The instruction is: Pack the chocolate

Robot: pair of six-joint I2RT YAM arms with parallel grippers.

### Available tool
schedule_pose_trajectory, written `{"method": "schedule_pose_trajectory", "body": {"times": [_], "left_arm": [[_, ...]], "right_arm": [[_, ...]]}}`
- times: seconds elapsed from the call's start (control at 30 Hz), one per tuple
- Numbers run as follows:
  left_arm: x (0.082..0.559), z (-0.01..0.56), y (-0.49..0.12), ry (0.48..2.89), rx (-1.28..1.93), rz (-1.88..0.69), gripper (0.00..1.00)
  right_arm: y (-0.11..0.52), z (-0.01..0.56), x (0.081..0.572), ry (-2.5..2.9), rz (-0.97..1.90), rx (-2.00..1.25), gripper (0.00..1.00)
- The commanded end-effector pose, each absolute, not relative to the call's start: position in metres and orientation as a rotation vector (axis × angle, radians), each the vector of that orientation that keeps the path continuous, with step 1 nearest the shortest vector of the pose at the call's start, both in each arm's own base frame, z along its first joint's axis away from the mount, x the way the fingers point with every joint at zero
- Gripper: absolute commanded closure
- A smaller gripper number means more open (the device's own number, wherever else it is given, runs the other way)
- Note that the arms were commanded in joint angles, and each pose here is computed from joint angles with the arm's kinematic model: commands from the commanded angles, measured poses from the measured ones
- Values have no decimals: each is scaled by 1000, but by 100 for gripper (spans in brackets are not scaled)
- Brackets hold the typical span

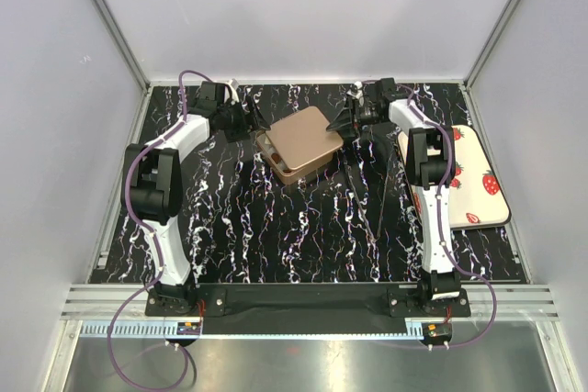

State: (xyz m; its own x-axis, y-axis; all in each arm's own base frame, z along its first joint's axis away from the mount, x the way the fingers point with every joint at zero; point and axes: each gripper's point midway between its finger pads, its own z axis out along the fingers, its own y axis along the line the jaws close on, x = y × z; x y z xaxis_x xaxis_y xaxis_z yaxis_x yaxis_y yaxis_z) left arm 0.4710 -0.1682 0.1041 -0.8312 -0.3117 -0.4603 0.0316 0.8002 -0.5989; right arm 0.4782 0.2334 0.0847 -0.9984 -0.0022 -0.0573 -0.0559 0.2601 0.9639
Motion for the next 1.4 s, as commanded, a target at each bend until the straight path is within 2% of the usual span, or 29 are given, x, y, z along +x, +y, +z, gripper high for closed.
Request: {"method": "schedule_pose_trajectory", "body": {"times": [0.0, 0.27, 0.53, 0.97, 1.37], "left_arm": [[484, 119, -169, 2370, -165, -799, 16], [485, 120, -169, 2368, -162, -793, 16], [485, 113, -171, 2380, -166, -795, 16], [489, 115, -167, 2377, -167, -764, 16], [486, 109, -165, 2395, -172, -750, 16]], "right_arm": [[221, 78, 495, 2502, 1625, -61, 50], [217, 82, 503, 2501, 1533, -62, 53], [221, 89, 504, 2465, 1559, -88, 64], [249, 82, 497, 2473, 1599, -174, 76], [255, 60, 493, 2522, 1615, -167, 76]]}}
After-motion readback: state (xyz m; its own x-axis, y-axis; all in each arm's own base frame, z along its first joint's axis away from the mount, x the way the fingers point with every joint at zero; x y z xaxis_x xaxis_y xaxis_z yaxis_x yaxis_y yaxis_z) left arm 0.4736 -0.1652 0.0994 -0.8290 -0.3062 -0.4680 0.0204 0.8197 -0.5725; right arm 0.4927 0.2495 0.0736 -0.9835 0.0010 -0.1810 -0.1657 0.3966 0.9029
